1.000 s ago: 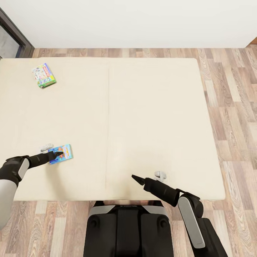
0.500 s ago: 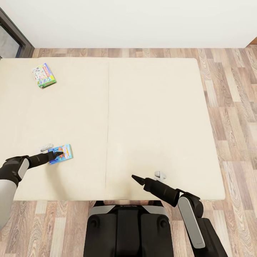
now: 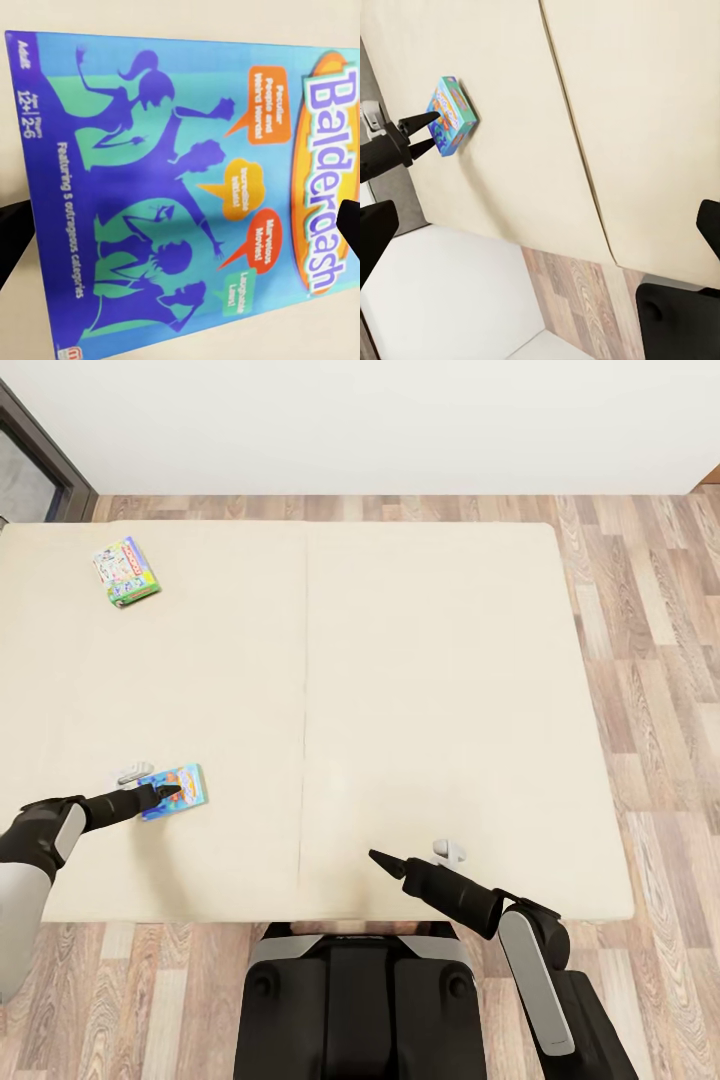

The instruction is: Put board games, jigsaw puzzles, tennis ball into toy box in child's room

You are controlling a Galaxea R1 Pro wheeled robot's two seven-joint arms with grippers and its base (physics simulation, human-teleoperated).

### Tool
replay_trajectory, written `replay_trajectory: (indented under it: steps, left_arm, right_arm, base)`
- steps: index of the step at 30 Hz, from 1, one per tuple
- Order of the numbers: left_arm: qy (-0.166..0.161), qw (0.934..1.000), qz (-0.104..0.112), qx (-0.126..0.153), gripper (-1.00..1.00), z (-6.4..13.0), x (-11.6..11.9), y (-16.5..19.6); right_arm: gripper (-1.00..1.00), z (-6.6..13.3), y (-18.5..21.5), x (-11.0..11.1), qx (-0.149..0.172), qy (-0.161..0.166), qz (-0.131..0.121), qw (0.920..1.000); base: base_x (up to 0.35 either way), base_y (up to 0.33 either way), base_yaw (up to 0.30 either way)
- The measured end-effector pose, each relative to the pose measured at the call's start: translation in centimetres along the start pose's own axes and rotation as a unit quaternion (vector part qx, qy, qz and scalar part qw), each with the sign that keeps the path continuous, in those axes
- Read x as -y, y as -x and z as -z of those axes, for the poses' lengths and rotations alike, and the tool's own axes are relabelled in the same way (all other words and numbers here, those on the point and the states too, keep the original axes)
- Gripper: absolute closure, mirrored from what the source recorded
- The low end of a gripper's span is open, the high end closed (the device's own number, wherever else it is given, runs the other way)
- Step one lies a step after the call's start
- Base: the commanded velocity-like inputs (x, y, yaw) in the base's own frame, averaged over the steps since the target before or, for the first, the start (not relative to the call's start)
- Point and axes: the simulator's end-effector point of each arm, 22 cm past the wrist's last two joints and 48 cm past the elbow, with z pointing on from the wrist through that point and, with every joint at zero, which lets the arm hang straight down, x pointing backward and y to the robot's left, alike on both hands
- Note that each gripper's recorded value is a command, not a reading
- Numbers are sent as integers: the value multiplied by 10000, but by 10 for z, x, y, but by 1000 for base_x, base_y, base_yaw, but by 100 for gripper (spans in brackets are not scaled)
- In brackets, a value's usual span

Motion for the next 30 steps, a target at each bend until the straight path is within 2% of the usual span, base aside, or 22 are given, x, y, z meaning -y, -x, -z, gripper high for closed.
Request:
replay_trajectory:
  steps: [30]
  left_arm:
    - [-84, 10000, 13, -28, -100, -5, 11, -5]
  right_arm:
    - [-100, 0, 0, 0, -3, -3, -3, 10000]
  base:
    - [0, 23, 0]
